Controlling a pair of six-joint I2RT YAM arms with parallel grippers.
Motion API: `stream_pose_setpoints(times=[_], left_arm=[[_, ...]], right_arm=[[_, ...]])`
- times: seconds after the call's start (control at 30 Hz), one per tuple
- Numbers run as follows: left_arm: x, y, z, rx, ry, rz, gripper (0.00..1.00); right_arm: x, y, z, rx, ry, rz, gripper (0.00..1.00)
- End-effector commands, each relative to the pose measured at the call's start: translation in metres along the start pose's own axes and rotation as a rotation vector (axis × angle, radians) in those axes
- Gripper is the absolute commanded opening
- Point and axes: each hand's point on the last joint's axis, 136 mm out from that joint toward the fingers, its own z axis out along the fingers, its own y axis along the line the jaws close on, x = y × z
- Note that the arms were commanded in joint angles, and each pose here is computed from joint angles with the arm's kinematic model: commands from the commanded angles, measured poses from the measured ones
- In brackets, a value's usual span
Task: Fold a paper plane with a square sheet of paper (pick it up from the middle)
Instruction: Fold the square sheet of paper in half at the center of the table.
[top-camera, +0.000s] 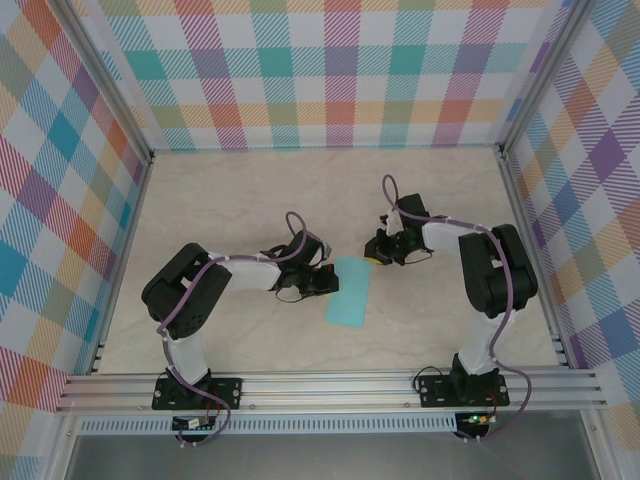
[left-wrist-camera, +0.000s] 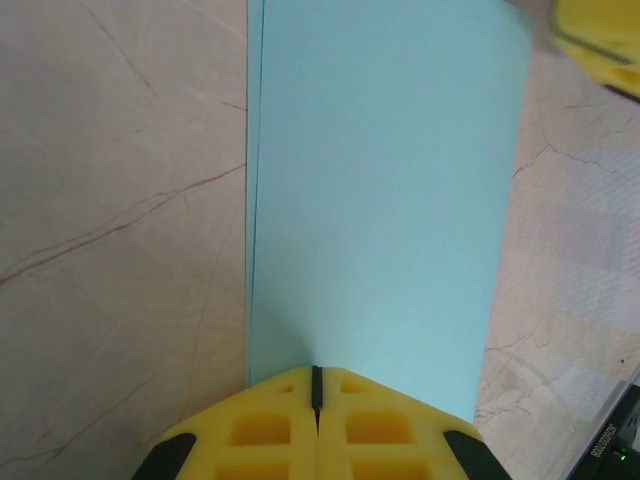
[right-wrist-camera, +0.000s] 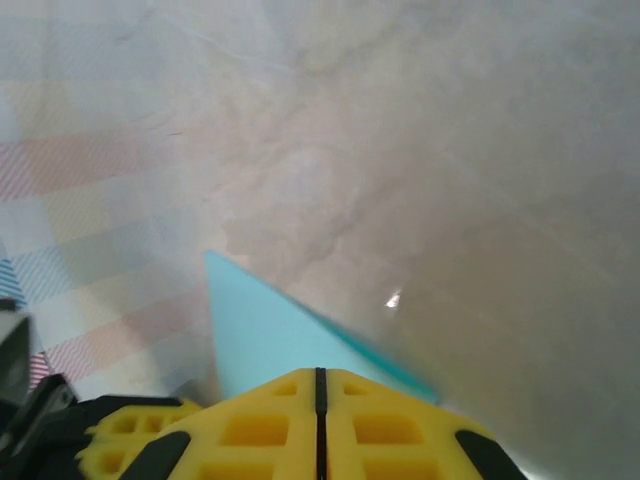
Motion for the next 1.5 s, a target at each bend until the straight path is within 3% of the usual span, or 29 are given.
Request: stream_pose_setpoints(times=[0.0, 0.3, 0.6, 0.9, 1.47], left_arm=[[0.038, 0.057, 0.007, -0.214, 0.099, -0.063, 0.0], [0.039, 0.058, 0.007, -0.214, 0.106, -0.066, 0.0], [0.04, 0.059, 0.007, -0.22, 0.11, -0.065, 0.0], [0.039, 0.059, 0.005, -0.225, 0.108, -0.063, 0.0], [0.042, 0.061, 0.005, -0.227, 0.109, -0.065, 0.0]], right_arm=[[0.007, 0.016, -0.013, -0.038, 0.0, -0.021, 0.09], [0.03, 0.012, 0.006, -0.136, 0.087, 0.007, 0.11], [0.042, -0.041, 0.026, 0.058, 0.118, 0.071, 0.11], [0.011, -0.001, 0.004, -0.017, 0.034, 0.004, 0.1], [0.014, -0.041, 0.027, 0.086, 0.043, 0.055, 0.08]])
